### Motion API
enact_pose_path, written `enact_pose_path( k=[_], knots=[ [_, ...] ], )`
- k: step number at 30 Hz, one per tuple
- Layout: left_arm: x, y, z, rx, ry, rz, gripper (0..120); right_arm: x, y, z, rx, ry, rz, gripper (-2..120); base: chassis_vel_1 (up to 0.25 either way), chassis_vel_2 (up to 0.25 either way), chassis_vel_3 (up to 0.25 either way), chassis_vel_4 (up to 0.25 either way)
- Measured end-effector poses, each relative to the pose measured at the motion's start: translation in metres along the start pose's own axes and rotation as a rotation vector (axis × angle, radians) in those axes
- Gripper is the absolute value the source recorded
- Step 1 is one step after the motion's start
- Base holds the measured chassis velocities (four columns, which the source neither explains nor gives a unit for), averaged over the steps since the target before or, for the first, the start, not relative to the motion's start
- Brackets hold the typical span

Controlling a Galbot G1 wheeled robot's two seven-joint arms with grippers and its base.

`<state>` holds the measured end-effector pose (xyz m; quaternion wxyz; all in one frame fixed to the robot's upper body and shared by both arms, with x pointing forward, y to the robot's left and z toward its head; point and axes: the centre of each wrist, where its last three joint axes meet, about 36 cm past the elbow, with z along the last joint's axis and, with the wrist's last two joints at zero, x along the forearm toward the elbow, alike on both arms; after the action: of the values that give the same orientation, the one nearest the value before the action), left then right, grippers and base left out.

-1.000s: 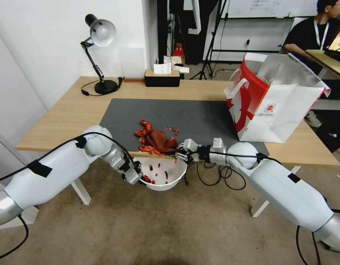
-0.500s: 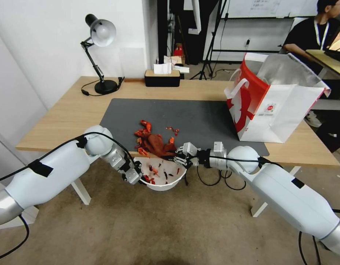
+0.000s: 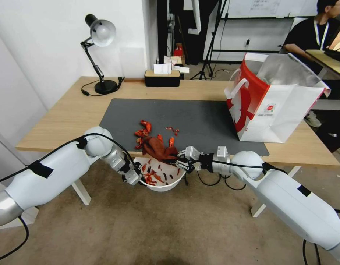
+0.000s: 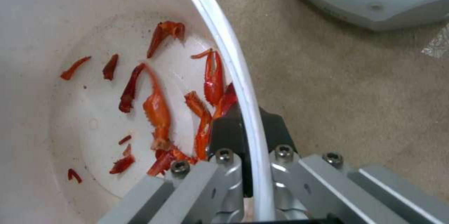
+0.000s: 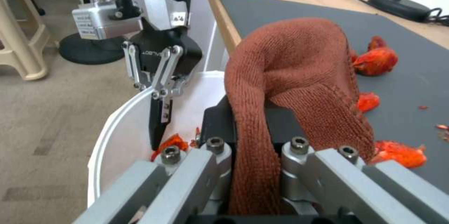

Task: Sweep shrimp from table into container with towel, then put container into takeout bag.

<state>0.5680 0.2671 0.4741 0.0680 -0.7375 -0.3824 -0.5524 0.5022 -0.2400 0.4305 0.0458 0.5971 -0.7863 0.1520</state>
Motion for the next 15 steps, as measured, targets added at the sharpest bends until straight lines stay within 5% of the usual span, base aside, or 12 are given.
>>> enact_pose_path(
  k=[15],
  knots=[
    [0.002, -0.007, 0.002, 0.011, 0.005, 0.003, 0, 0.011, -0.024, -0.036, -0.021, -0.135, 0.106, 6, 0.000, 0.000, 0.000, 0.000]
  ],
)
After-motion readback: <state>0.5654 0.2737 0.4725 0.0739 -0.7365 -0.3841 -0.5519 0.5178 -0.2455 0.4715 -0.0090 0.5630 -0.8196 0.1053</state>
